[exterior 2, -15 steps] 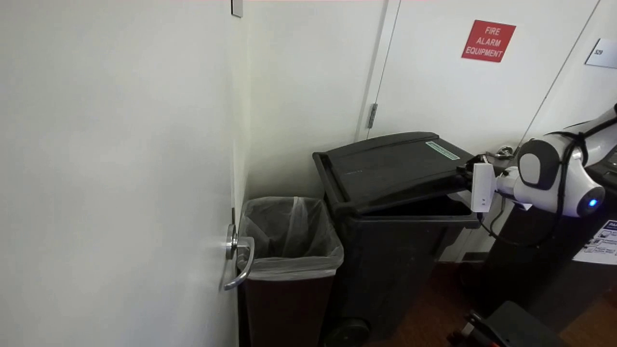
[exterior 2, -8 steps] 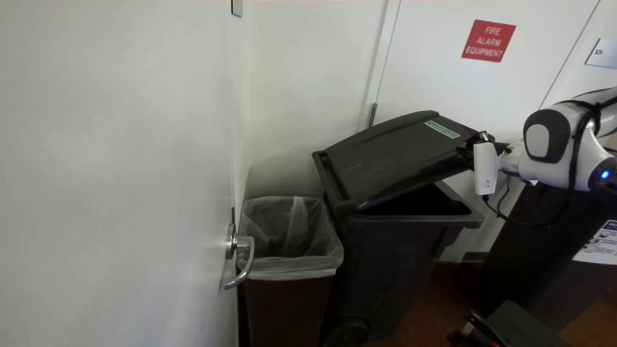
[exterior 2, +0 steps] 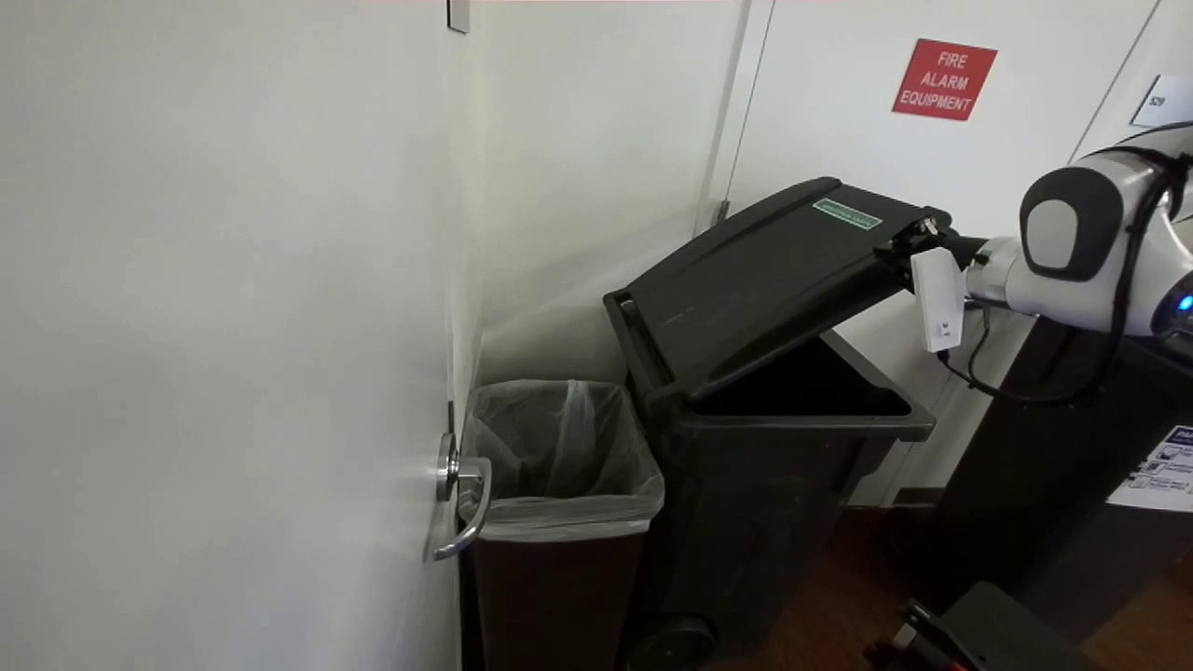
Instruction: Open the bin
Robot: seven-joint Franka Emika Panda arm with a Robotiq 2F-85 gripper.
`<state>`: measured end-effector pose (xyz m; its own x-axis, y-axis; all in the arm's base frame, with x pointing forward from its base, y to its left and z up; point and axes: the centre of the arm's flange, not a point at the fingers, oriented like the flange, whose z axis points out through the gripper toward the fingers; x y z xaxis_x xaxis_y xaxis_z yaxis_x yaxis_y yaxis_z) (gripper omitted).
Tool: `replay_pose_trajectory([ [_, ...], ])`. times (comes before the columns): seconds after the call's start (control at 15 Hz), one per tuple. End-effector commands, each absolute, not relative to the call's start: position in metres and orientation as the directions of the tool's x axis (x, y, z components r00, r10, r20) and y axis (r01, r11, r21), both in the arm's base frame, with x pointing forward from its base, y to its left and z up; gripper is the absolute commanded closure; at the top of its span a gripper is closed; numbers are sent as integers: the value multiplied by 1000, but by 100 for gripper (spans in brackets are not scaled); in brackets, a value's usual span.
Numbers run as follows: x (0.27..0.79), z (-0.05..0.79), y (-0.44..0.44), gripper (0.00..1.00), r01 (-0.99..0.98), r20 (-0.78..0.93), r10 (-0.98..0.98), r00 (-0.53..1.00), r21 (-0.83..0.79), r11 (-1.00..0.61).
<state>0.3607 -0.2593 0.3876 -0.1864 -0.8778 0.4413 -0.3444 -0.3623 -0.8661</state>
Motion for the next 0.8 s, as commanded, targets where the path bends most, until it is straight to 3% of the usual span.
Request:
replay_pose_trajectory([
  [0.0,397,417,-201,96,-249,516,-845,-141,-844,-475],
  [0.2,405,432,-185,96,-218,548,-828,-121,-828,-516],
  [0.27,372,422,-227,96,-279,520,-843,-134,-837,-472],
  [0.33,371,425,-225,86,-280,523,-842,-132,-834,-475],
  [0.73,363,410,-234,86,-318,516,-845,-140,-832,-455],
])
